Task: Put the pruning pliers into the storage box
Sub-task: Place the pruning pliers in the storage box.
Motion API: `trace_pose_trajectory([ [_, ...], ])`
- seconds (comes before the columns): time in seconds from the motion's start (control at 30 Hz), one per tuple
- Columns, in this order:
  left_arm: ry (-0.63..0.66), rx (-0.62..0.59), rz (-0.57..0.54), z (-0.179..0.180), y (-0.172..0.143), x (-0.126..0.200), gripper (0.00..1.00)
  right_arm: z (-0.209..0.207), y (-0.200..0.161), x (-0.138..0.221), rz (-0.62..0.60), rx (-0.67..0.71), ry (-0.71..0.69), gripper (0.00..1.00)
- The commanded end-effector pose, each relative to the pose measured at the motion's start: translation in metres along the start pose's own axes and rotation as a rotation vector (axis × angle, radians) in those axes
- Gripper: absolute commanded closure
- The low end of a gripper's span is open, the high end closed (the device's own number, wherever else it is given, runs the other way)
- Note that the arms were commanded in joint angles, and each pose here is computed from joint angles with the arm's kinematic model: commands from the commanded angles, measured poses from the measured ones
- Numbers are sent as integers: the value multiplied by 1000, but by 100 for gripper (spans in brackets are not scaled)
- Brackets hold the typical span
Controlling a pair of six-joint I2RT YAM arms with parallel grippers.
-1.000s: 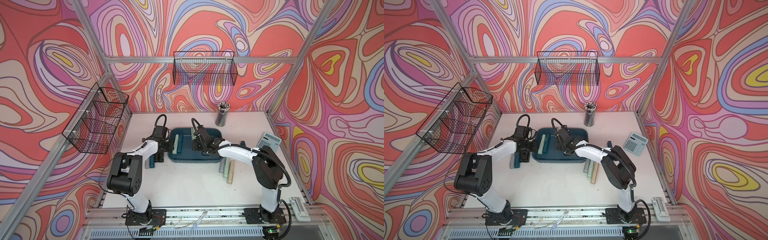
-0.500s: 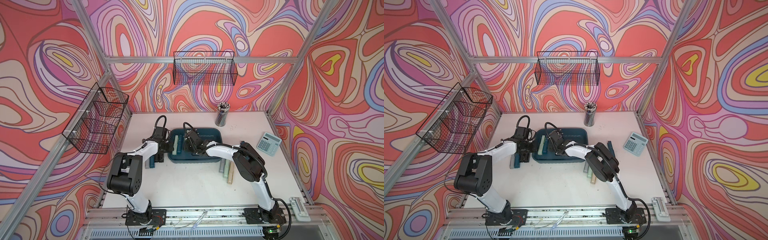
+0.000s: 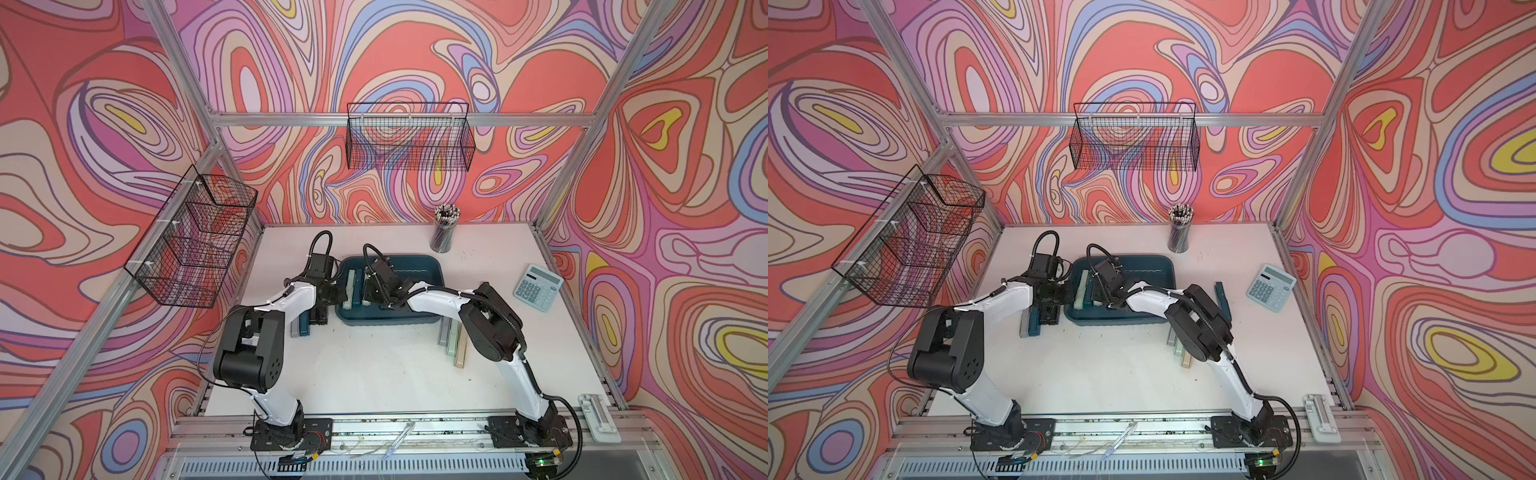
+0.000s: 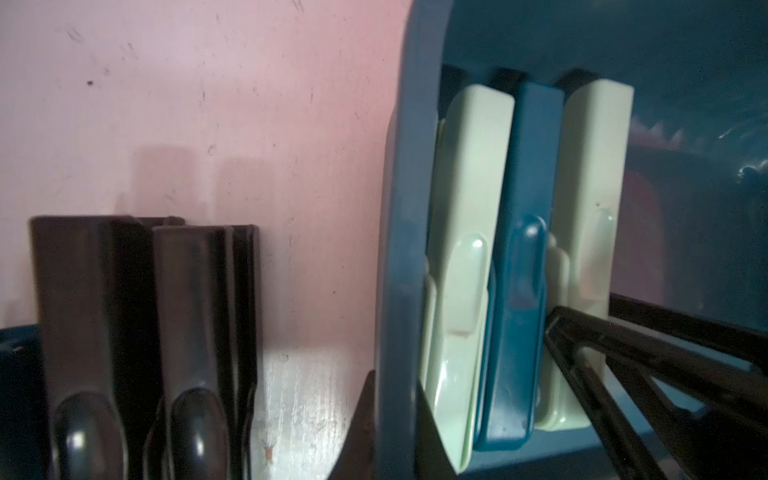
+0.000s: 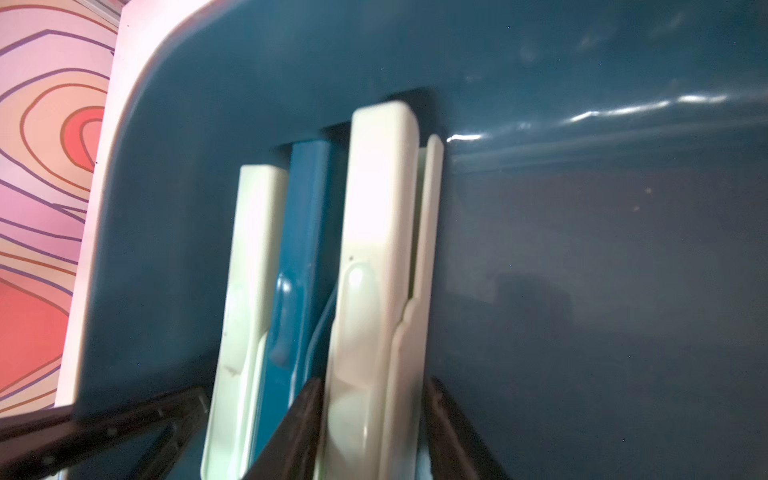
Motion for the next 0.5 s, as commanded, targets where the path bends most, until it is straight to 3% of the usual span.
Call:
trace_pose_trajectory([
  [0.0,-68,-9,-87,-10,13,14,100,11,7,9,-27,-6,57,56],
  [0.27,-67,-9,-84,-10,12,13,100,12,15,13,-37,-10,97,55],
  [0.47,-69,-11,-92,-11,14,15,100,11,39,44,-107,48,21,54],
])
Point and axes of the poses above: each gripper's point midway between its finger pads, its own x axis back along the fingers, its own z axis along the line the jaws close on, y = z × x, the point moved 10 cm from there along x, back along the fingers, and after that the axes turned 6 degrees about -x, right-handed, at the moved point
